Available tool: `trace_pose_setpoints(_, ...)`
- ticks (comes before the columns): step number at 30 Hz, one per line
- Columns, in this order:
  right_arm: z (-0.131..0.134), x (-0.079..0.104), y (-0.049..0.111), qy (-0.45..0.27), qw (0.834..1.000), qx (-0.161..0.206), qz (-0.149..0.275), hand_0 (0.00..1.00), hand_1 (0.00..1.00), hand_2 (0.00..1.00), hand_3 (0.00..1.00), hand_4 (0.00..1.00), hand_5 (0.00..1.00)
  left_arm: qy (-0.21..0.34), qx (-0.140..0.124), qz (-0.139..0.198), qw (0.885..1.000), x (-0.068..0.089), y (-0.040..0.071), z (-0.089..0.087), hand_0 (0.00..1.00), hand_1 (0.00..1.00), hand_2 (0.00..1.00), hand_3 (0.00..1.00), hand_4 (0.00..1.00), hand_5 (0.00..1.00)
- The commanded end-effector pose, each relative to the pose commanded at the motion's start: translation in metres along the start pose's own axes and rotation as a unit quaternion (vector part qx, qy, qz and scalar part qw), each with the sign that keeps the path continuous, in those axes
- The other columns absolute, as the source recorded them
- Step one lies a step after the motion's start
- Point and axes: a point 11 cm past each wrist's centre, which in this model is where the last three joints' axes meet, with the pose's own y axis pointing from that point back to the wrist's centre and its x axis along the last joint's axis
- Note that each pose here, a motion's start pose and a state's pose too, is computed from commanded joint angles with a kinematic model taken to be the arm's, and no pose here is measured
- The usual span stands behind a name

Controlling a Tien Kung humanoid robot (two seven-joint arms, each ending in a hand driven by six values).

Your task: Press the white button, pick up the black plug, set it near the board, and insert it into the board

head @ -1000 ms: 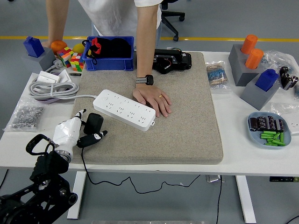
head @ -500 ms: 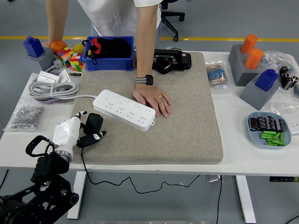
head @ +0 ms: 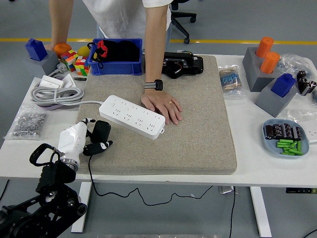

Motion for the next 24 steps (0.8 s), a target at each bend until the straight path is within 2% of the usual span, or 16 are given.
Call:
trace_pose_setpoints(4, 0.000, 0.000, 0.000, 0.000, 1.000, 0.000, 0.001, 0.620, 0.599, 0.601, 0.586, 0.661, 0.406, 0.005, -0.003, 0.002, 1.000, -0.001, -0.001, 0.001, 0.374, 0.408, 0.427, 0.751, 0.955, 0.279)
trace_pose_setpoints(5, 0.000, 0.000, 0.000, 0.000, 1.000, 0.000, 0.001, 0.619, 0.597, 0.599, 0.585, 0.660, 0.405, 0.005, -0.004, 0.002, 1.000, -0.001, -0.001, 0.001, 0.300, 0.348, 0.395, 0.739, 0.913, 0.236)
trace_pose_setpoints(10, 0.001, 0.000, 0.000, 0.000, 1.000, 0.001, 0.001, 0.619, 0.597, 0.599, 0.585, 0.660, 0.405, 0.011, -0.009, 0.005, 1.000, -0.001, -0.001, 0.003, 0.300, 0.348, 0.395, 0.739, 0.913, 0.236)
trace_pose_setpoints(11, 0.001, 0.000, 0.000, 0.000, 1.000, 0.001, 0.001, 0.619, 0.596, 0.600, 0.585, 0.659, 0.405, 0.012, -0.010, 0.005, 1.000, -0.001, -0.001, 0.003, 0.255, 0.300, 0.359, 0.690, 0.884, 0.218)
trace_pose_setpoints(16, 0.000, 0.000, 0.000, -0.001, 1.000, 0.004, 0.003, 0.619, 0.596, 0.600, 0.585, 0.659, 0.405, 0.023, -0.019, 0.010, 0.999, 0.001, -0.002, 0.006, 0.255, 0.300, 0.359, 0.690, 0.884, 0.218)
trace_pose_setpoints(17, 0.000, 0.000, 0.000, -0.002, 1.000, 0.004, 0.003, 0.618, 0.594, 0.597, 0.583, 0.658, 0.405, 0.025, -0.021, 0.012, 0.999, 0.001, -0.002, 0.006, 0.227, 0.245, 0.318, 0.607, 0.629, 0.019)
trace_pose_setpoints(22, -0.001, 0.000, 0.000, -0.004, 1.000, 0.007, 0.004, 0.618, 0.594, 0.597, 0.583, 0.658, 0.405, 0.035, -0.031, 0.022, 0.999, 0.008, -0.004, 0.008, 0.227, 0.245, 0.318, 0.607, 0.629, 0.019)
trace_pose_setpoints(23, -0.001, 0.000, 0.000, -0.004, 1.000, 0.007, 0.004, 0.617, 0.594, 0.598, 0.582, 0.657, 0.406, 0.038, -0.033, 0.024, 0.998, 0.010, -0.005, 0.009, 0.185, 0.178, 0.242, 0.519, 0.511, 0.002)
trace_pose_setpoints(24, -0.001, 0.000, 0.000, -0.004, 1.000, 0.007, 0.005, 0.617, 0.594, 0.598, 0.582, 0.657, 0.406, 0.039, -0.034, 0.026, 0.998, 0.011, -0.005, 0.009, 0.185, 0.178, 0.242, 0.519, 0.511, 0.002)
